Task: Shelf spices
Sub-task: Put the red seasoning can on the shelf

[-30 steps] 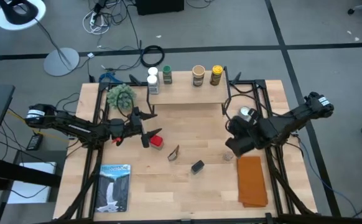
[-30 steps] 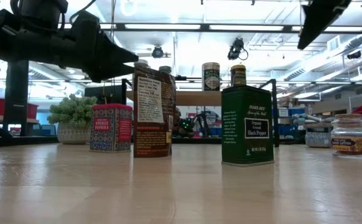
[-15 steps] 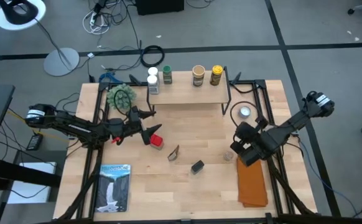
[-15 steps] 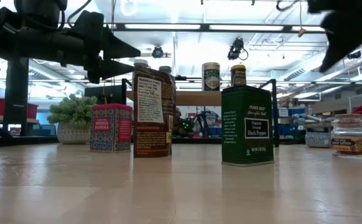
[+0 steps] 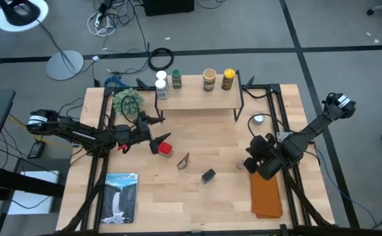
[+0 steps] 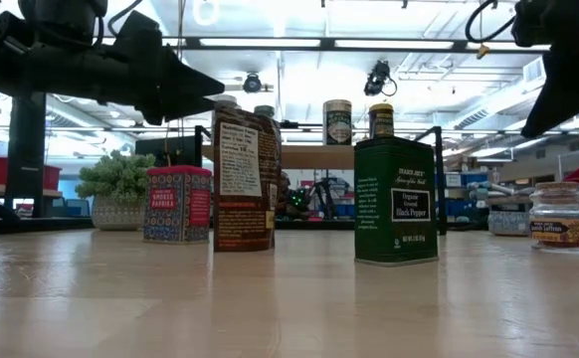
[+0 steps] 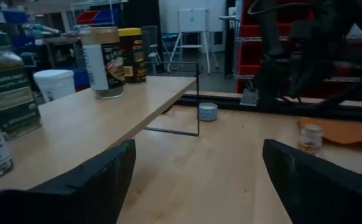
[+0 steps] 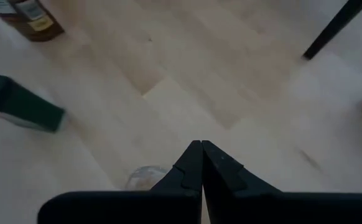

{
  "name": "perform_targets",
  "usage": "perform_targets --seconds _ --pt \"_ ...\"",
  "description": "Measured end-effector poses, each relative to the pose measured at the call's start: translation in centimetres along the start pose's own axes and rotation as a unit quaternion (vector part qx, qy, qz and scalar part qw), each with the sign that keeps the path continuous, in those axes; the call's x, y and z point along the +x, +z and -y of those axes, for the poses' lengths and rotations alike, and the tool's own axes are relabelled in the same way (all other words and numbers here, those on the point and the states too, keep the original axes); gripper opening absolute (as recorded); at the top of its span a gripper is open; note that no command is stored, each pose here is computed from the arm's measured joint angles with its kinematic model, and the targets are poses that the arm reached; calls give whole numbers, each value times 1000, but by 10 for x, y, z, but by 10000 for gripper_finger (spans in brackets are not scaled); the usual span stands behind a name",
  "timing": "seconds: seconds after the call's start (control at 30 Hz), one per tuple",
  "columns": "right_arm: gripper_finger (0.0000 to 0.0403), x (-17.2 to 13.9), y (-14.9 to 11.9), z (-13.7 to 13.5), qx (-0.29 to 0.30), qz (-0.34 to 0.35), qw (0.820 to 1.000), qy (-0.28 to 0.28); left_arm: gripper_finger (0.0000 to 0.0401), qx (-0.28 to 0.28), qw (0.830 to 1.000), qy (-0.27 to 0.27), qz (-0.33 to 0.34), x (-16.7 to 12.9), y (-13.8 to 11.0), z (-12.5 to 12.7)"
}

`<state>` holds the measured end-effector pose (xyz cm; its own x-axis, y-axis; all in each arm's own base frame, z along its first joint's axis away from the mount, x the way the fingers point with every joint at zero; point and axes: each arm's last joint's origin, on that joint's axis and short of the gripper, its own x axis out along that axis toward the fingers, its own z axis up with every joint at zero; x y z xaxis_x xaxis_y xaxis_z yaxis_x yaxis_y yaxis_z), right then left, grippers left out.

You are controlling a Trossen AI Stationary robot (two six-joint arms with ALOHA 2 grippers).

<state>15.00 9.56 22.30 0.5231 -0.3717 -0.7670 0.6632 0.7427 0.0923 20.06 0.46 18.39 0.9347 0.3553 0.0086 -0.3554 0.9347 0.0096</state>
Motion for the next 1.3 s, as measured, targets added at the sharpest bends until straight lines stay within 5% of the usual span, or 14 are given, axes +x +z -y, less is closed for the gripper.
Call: perform_targets --seconds 0.17,0.57,1.3 --pt "4 0 1 -9 31 -11 999 40 340 5 1000 -23 1 -1 0 4" --pt "4 14 -5 -40 16 5 996 93 199 16 999 -45 6 -4 1 11" --pt "5 31 -15 -59 -7 10 995 97 206 -95 994 -38 -32 -4 -6 11"
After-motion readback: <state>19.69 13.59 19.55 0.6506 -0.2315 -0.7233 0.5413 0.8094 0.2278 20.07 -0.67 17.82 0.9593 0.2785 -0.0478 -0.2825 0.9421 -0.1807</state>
